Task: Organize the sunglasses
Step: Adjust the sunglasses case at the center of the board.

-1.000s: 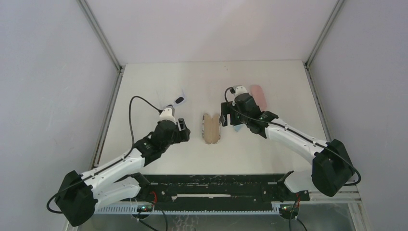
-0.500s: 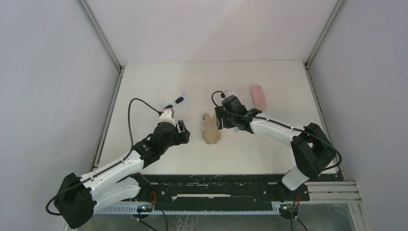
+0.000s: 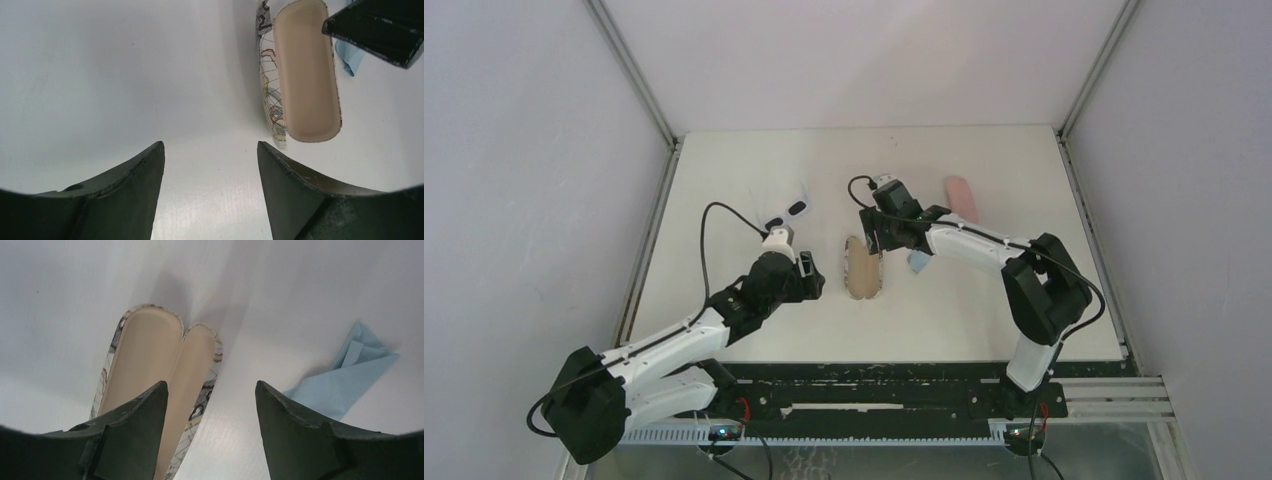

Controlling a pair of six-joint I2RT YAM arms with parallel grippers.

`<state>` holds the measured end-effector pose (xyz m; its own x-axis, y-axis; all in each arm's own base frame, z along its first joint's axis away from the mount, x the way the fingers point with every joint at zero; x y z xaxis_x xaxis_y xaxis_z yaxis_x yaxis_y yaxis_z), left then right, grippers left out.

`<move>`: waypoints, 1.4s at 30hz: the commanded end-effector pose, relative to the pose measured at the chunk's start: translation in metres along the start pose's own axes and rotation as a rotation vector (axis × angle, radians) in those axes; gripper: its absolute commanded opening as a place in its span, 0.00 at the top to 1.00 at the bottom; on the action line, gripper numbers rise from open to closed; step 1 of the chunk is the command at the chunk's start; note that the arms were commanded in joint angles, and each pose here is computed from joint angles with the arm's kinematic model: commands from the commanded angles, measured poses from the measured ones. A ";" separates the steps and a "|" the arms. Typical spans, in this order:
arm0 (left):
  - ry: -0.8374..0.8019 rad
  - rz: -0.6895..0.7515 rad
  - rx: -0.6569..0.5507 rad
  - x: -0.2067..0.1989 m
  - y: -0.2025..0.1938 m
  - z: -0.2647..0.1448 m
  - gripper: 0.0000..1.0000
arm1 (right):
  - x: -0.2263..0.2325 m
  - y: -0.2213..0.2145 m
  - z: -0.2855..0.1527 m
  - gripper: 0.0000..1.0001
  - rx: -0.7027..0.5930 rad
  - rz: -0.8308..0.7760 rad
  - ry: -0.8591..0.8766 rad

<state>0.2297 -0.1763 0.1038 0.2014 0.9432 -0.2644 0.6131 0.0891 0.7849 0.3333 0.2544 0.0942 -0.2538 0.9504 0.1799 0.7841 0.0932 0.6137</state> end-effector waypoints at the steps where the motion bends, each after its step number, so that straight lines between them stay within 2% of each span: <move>1: -0.023 -0.007 -0.011 -0.002 -0.001 0.004 0.28 | 0.002 0.027 0.000 0.36 -0.021 -0.060 0.020; 12: -0.035 -0.022 -0.003 -0.004 -0.004 0.004 0.28 | 0.003 0.039 0.024 0.47 0.070 -0.158 0.060; 18: -0.042 -0.021 0.014 -0.004 -0.009 0.005 0.29 | 0.001 0.043 0.034 0.55 0.093 -0.146 0.063; 22: -0.032 -0.019 0.009 -0.002 -0.009 0.005 0.29 | -0.001 0.036 0.030 0.55 0.104 -0.114 0.050; 26: -0.031 -0.016 0.012 -0.004 -0.007 0.007 0.28 | -0.006 0.031 0.021 0.48 0.085 -0.063 0.006; 31: -0.023 -0.004 -0.007 -0.006 0.004 0.005 0.29 | -0.005 0.026 0.002 0.46 0.062 0.009 0.010; 37: -0.028 -0.012 -0.037 -0.011 0.023 0.005 0.28 | -0.002 0.017 -0.018 0.46 0.053 0.121 0.050; 42: -0.038 -0.010 -0.038 -0.015 0.027 0.006 0.29 | 0.010 0.001 -0.027 0.46 0.092 0.145 0.063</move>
<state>0.2325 -0.1798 0.0956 0.1976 0.9422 -0.2707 0.6399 0.0852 0.7637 0.3252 0.2420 0.1039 -0.1951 0.9498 0.2446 0.8634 0.0481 0.5022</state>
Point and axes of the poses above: each gripper's point midway between its finger pads, its own z axis out along the fingers, its own x axis along the line the jaws close on, y = z × x, the point moved 2 cm from there along -z, back along the fingers, and after that the axes turned 7 degrees about z, right-handed, at the moved point
